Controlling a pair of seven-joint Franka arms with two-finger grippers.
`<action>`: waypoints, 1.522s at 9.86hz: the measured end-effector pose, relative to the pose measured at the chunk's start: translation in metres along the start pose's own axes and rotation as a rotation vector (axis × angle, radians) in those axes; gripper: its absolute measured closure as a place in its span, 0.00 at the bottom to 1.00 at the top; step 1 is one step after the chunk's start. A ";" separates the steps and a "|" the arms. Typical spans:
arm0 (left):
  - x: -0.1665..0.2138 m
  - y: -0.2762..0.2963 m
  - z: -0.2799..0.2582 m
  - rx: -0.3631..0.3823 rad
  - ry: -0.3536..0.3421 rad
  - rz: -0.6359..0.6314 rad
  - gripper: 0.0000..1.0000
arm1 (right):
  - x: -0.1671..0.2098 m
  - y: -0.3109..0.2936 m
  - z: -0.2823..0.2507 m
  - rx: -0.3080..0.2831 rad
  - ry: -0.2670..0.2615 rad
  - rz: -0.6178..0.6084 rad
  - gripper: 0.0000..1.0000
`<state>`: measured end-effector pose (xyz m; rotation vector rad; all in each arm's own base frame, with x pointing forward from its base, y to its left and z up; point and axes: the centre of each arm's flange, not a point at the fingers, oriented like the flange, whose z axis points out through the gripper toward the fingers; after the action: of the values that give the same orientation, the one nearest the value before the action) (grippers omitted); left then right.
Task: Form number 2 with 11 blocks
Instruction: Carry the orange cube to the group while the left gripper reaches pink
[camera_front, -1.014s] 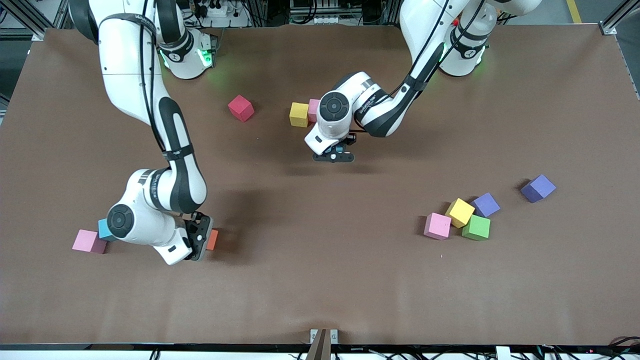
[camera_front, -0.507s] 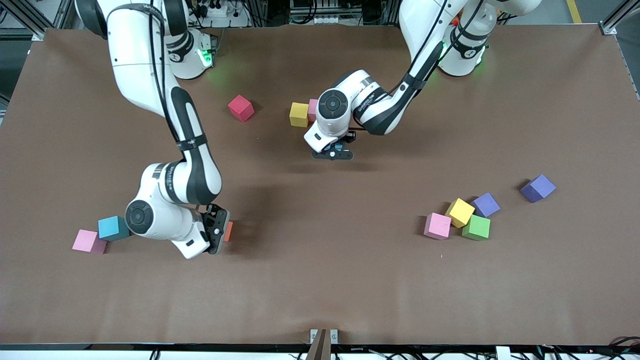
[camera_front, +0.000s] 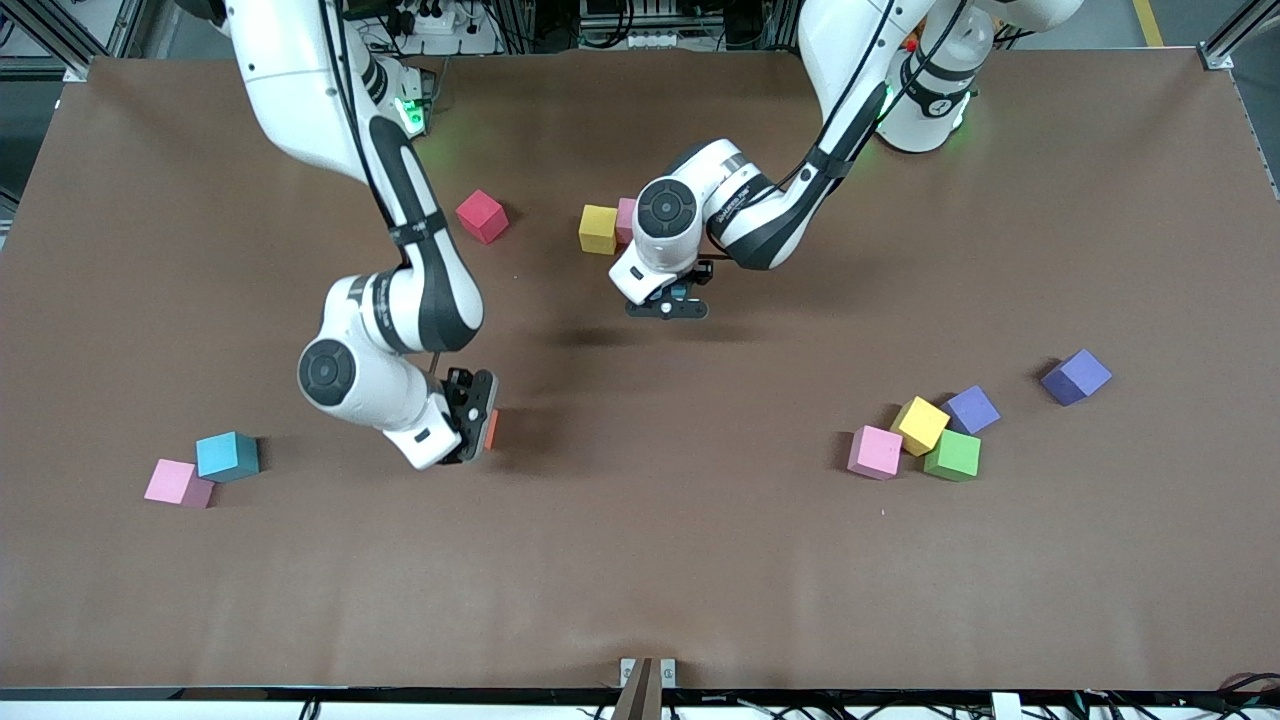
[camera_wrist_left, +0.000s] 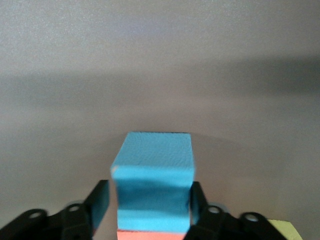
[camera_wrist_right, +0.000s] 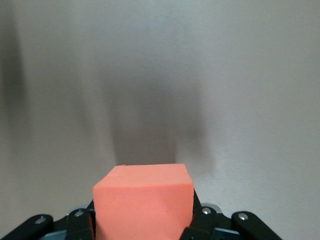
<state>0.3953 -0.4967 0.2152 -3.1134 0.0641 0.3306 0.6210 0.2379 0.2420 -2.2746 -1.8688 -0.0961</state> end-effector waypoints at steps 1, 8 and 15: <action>0.000 0.000 -0.001 -0.002 0.002 -0.004 0.06 | 0.003 -0.009 -0.001 0.007 0.002 -0.006 0.37; 0.024 -0.048 -0.106 -0.078 0.115 -0.089 0.00 | 0.062 -0.094 0.027 -0.041 -0.008 0.005 0.37; 0.117 -0.201 -0.166 -0.064 0.194 -0.024 0.00 | 0.116 -0.175 0.056 -0.135 -0.019 0.004 0.37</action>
<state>0.5528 -0.3030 0.3536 -3.1969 0.0179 0.0296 0.4692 0.3926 0.2269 -2.3747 -1.9221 -0.2067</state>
